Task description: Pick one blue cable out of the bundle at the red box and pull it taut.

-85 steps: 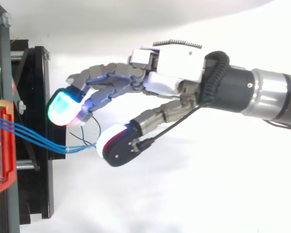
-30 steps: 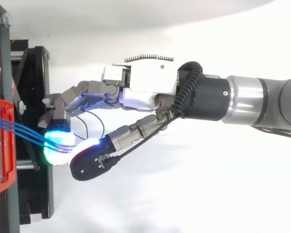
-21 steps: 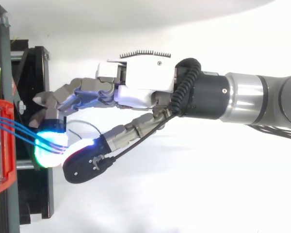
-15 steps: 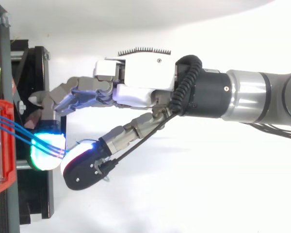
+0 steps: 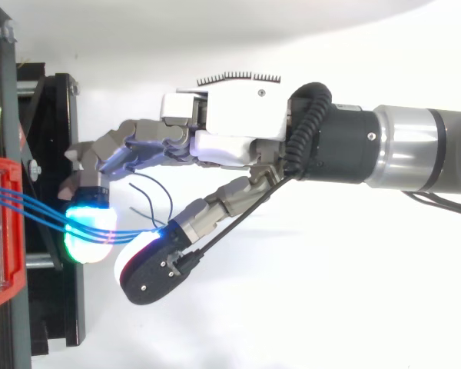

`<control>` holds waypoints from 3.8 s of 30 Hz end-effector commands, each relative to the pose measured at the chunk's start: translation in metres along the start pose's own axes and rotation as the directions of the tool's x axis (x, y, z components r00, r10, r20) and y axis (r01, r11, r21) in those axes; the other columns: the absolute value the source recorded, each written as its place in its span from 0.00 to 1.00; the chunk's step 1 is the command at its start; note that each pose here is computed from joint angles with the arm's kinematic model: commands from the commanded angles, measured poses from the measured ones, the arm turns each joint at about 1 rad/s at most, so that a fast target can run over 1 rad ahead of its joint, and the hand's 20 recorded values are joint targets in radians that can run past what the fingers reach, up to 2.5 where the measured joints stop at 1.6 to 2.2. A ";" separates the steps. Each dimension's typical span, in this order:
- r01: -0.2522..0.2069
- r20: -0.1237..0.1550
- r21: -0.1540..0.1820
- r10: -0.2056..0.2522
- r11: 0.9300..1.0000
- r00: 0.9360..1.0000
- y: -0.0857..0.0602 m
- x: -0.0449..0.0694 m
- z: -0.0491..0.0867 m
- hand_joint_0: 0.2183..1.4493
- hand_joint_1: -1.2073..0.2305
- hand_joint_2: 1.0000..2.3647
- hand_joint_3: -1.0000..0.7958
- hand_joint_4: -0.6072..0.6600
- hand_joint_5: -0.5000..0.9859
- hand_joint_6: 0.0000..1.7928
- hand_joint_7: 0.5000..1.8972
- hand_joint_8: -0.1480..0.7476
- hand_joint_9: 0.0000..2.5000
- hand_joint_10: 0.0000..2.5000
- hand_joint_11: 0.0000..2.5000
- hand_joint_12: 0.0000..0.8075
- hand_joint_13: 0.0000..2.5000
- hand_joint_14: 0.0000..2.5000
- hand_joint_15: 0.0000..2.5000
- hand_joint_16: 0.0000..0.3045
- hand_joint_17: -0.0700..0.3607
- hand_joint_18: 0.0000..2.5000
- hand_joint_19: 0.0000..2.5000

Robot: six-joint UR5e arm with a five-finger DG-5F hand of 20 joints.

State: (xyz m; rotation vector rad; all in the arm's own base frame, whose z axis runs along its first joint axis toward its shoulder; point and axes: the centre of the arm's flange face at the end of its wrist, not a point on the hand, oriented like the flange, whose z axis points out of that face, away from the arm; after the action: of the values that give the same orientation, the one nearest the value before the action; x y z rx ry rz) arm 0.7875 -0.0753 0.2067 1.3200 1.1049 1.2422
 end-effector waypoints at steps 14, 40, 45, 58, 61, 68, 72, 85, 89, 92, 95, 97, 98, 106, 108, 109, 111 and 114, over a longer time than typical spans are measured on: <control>0.007 0.005 0.021 -0.007 1.000 1.000 0.016 -0.001 -0.006 0.29 0.34 0.00 0.33 0.59 0.23 0.48 0.33 0.51 0.21 0.00 0.12 0.41 0.07 0.00 0.04 0.18 0.45 0.00 0.00; 0.032 0.010 0.070 -0.033 0.997 0.999 0.047 -0.001 -0.021 0.39 0.19 0.00 0.28 0.57 0.23 0.50 0.34 0.51 0.22 0.00 0.13 0.42 0.11 0.00 0.04 0.18 0.45 0.02 0.00; 0.034 0.010 0.070 -0.035 0.997 0.999 0.051 -0.001 -0.022 0.38 0.17 0.00 0.28 0.59 0.23 0.50 0.33 0.51 0.22 0.00 0.13 0.42 0.11 0.00 0.04 0.18 0.45 0.03 0.00; 0.037 0.010 0.073 -0.038 0.997 0.999 0.063 0.000 -0.026 0.33 0.28 0.00 0.28 0.59 0.23 0.50 0.36 0.52 0.24 0.00 0.14 0.41 0.12 0.00 0.05 0.18 0.45 0.03 0.01; 0.043 0.009 0.068 -0.044 0.997 0.999 0.066 0.000 -0.026 0.34 0.28 0.00 0.32 0.56 0.23 0.50 0.38 0.52 0.24 0.00 0.14 0.41 0.13 0.00 0.05 0.18 0.45 0.04 0.01; 0.046 0.005 0.065 -0.046 0.997 0.999 0.068 0.003 -0.027 0.42 0.21 0.00 0.32 0.49 0.23 0.51 0.39 0.52 0.24 0.00 0.15 0.42 0.14 0.00 0.04 0.18 0.45 0.06 0.00; 0.046 0.005 0.064 -0.046 0.997 0.999 0.069 0.004 -0.027 0.45 0.17 0.00 0.28 0.52 0.22 0.51 0.40 0.51 0.24 0.00 0.15 0.42 0.14 0.00 0.04 0.18 0.45 0.08 0.00; 0.046 0.005 0.065 -0.046 0.997 0.999 0.070 0.005 -0.027 0.28 0.34 0.00 0.28 0.59 0.24 0.50 0.40 0.54 0.27 0.00 0.15 0.42 0.16 0.00 0.06 0.18 0.45 0.08 0.04; 0.045 0.005 0.062 -0.046 0.997 0.999 0.070 0.006 -0.027 0.33 0.31 0.00 0.31 0.57 0.24 0.50 0.43 0.53 0.28 0.00 0.16 0.42 0.16 0.00 0.06 0.17 0.44 0.09 0.05; 0.046 0.004 0.064 -0.046 0.997 0.999 0.070 0.007 -0.027 0.34 0.28 0.01 0.36 0.57 0.24 0.51 0.44 0.54 0.28 0.00 0.16 0.41 0.17 0.00 0.06 0.17 0.44 0.10 0.05; 0.046 0.004 0.067 -0.047 0.997 0.999 0.069 0.007 -0.027 0.36 0.26 0.01 0.38 0.55 0.24 0.51 0.45 0.54 0.28 0.00 0.16 0.42 0.17 0.00 0.06 0.17 0.44 0.11 0.04; 0.046 0.004 0.066 -0.046 0.997 0.999 0.070 0.007 -0.027 0.42 0.20 0.00 0.31 0.50 0.23 0.51 0.45 0.53 0.28 0.00 0.17 0.42 0.18 0.00 0.06 0.17 0.44 0.12 0.03; 0.046 0.005 0.065 -0.046 0.997 0.999 0.070 0.006 -0.027 0.43 0.20 0.00 0.29 0.50 0.23 0.51 0.45 0.53 0.28 0.00 0.17 0.42 0.18 0.00 0.06 0.17 0.44 0.12 0.03; 0.045 0.003 0.059 -0.045 0.997 0.999 0.073 0.008 -0.026 0.34 0.15 0.00 0.28 0.58 0.23 0.51 0.41 0.51 0.28 0.00 0.17 0.41 0.18 0.00 0.06 0.17 0.44 0.14 0.04; 0.045 0.003 0.059 -0.045 0.997 0.999 0.073 0.008 -0.026 0.27 0.15 0.00 0.28 0.58 0.24 0.51 0.42 0.52 0.28 0.00 0.17 0.42 0.18 0.00 0.07 0.18 0.44 0.14 0.06; 0.045 0.003 0.059 -0.045 0.997 0.999 0.073 0.008 -0.026 0.22 0.16 0.00 0.28 0.59 0.24 0.51 0.40 0.54 0.29 0.01 0.18 0.44 0.19 0.00 0.08 0.19 0.46 0.14 0.07; 0.045 0.003 0.059 -0.045 0.997 0.999 0.073 0.008 -0.026 0.18 0.21 0.00 0.28 0.59 0.24 0.51 0.39 0.56 0.30 0.00 0.17 0.46 0.19 0.00 0.08 0.20 0.48 0.14 0.08; 0.045 0.002 0.060 -0.045 0.997 0.999 0.073 0.008 -0.026 0.19 0.32 0.00 0.28 0.59 0.25 0.50 0.42 0.58 0.32 0.00 0.17 0.46 0.20 0.00 0.08 0.20 0.48 0.14 0.10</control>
State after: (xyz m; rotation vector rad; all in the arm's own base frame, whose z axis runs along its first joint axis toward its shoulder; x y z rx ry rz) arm 0.7618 -0.0742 0.2795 1.3348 1.1703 1.1800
